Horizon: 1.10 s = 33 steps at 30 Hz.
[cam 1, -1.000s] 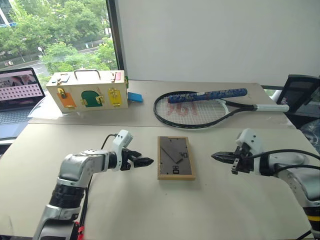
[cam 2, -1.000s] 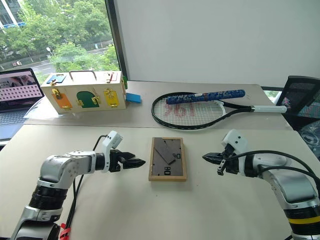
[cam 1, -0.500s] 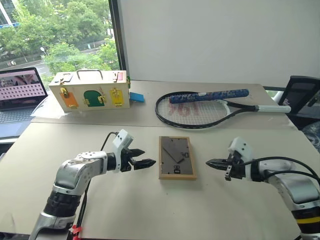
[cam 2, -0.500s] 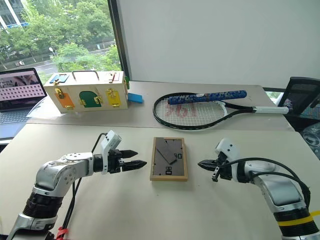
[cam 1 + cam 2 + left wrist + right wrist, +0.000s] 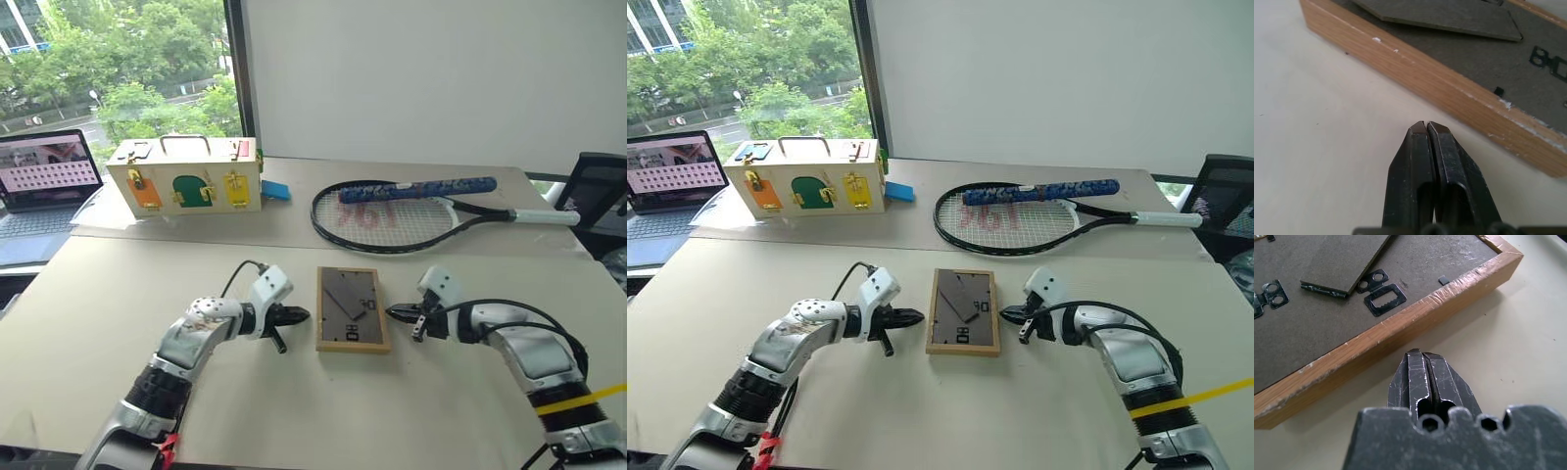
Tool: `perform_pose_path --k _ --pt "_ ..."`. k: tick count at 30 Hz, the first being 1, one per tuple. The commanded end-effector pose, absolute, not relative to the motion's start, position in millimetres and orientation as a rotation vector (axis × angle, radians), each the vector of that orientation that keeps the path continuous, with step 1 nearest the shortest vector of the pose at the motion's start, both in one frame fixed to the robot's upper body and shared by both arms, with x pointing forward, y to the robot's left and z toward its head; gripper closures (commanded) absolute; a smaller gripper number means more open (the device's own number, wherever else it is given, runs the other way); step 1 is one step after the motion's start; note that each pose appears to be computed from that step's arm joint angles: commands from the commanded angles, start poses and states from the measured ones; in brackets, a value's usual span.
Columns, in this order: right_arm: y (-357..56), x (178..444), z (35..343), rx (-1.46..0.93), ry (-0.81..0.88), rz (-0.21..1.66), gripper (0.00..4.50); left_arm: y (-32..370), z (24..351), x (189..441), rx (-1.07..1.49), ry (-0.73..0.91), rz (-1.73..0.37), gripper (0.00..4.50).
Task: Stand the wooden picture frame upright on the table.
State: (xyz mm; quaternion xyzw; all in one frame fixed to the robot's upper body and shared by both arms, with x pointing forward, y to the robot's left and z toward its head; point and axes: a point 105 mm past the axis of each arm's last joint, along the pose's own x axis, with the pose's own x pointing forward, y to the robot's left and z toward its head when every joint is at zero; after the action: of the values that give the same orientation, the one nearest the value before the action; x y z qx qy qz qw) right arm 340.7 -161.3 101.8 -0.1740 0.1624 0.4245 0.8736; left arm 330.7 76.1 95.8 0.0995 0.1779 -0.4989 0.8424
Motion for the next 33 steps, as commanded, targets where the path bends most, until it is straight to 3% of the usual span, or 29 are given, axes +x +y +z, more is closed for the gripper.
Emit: perform_pose_path --k 1,16,28,33 --pt "-148 341 103 -0.361 0.299 0.917 4.50 68 92 320 0.211 0.381 -1.089 4.46" --pt "-103 279 87 -0.298 0.363 1.072 4.50 135 71 279 0.252 0.547 -1.006 4.46" --pt "-97 275 87 -0.297 0.386 1.062 4.50 112 78 248 0.159 0.576 -1.119 4.46" --pt "-95 267 85 -0.289 0.410 1.078 4.50 123 73 249 0.172 0.595 -1.068 4.46"
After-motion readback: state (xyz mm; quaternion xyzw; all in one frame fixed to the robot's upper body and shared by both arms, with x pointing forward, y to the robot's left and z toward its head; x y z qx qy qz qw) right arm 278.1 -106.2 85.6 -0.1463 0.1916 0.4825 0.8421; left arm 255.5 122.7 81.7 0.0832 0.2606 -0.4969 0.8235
